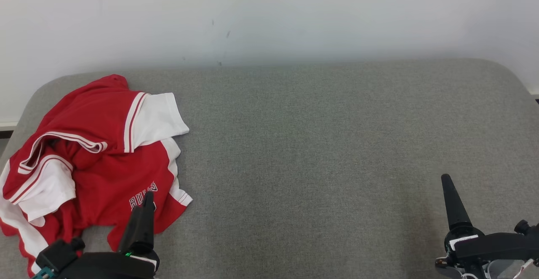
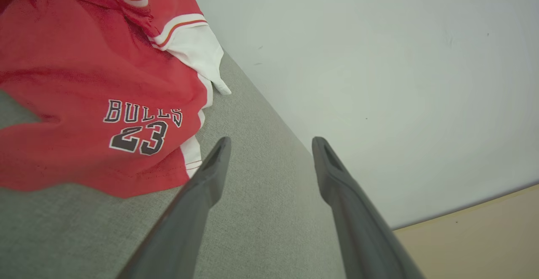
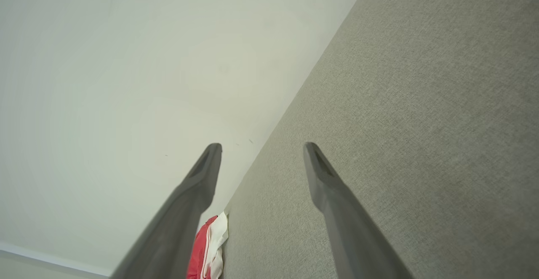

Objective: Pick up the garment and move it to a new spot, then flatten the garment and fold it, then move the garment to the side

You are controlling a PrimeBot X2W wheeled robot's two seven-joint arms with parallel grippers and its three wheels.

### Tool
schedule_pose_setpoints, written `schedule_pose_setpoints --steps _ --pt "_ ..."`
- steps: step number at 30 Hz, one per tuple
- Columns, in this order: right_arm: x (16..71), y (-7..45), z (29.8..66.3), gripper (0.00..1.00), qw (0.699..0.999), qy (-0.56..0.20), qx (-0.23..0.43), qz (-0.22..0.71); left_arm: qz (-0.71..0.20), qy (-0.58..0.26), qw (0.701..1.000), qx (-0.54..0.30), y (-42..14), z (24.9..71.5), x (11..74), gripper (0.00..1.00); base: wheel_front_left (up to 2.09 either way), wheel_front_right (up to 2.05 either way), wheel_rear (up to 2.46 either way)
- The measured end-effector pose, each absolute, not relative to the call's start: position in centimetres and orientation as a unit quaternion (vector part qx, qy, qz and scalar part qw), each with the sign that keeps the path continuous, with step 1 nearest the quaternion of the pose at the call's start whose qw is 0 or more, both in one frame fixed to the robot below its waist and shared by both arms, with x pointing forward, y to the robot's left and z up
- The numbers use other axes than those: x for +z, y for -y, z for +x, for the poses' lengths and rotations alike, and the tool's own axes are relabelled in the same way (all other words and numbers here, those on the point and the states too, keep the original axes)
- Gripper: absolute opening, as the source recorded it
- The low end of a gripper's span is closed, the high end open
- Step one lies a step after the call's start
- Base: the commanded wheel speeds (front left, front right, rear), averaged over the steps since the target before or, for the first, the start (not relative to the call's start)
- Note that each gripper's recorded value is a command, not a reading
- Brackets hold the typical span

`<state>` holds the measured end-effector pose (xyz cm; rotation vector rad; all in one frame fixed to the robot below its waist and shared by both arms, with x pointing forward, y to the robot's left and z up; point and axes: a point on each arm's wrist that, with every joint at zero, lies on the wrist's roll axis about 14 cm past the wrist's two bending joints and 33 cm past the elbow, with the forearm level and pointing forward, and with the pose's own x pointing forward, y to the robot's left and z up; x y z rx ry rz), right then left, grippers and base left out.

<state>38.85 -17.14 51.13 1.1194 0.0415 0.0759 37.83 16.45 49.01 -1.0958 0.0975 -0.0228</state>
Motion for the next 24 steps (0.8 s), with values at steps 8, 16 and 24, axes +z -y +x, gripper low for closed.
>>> schedule_pose_setpoints --steps 8,16,24 --pt "51.6 16.0 39.2 1.00 0.894 -0.020 0.064 0.444 -0.417 -0.046 0.908 -0.007 -16.9 38.0 49.2 1.00 0.00 0.00 0.00" --pt "52.2 15.2 39.5 1.00 0.935 -0.013 0.087 0.342 -0.337 -0.038 0.940 -0.029 -15.7 38.3 49.8 1.00 0.00 0.00 0.00" --pt "52.6 14.5 39.7 1.00 0.955 -0.003 0.103 0.277 -0.280 -0.020 0.959 -0.040 -15.3 38.4 50.6 1.00 0.00 0.00 0.00"
